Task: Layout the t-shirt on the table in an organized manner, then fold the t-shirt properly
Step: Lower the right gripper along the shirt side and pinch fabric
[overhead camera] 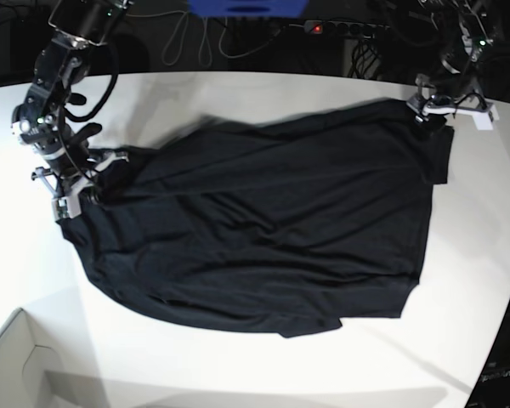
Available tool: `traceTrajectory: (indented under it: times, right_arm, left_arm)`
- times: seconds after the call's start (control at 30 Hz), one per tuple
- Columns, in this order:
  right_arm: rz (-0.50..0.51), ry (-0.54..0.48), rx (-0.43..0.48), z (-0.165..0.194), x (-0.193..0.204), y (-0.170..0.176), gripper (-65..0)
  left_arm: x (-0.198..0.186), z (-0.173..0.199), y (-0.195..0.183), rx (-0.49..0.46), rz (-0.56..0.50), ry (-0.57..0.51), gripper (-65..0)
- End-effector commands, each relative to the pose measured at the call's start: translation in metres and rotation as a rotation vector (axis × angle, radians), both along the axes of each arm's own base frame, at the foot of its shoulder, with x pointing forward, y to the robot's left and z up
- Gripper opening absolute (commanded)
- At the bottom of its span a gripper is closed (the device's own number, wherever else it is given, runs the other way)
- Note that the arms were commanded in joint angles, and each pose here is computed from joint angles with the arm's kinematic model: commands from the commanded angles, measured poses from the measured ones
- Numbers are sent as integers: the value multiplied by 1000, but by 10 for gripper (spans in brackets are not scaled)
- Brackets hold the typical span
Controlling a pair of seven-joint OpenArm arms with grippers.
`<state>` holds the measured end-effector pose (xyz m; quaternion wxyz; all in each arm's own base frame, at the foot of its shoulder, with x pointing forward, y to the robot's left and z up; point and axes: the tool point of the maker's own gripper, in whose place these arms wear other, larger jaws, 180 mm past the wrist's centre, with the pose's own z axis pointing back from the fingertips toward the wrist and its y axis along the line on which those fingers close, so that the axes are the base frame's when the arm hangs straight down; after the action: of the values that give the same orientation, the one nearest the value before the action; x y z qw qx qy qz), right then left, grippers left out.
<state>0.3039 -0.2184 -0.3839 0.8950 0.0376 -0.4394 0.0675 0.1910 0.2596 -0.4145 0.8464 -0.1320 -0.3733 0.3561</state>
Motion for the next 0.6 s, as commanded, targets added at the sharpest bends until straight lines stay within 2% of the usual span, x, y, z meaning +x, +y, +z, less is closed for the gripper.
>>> traceTrajectory:
  times: [0.0, 0.23, 0.43, 0.57]
  right_arm:
    - [-3, -59, -3, 16, 10, -3, -650]
    - [0, -31, 1, 7, -3, 0, -650]
    - [78, -1, 10, -3, -10, 26, -650]
    - [82, 0, 12, -4, -10, 28, -650]
  left_arm:
    - [5, 10, 13, 26, 23, -28, -217]
    - [-1, -11, 40, 36, 104, 27, -217]
    - [4, -13, 33, 20, 99, 26, -217]
    - [5, -18, 21, 0, 75, 34, -217]
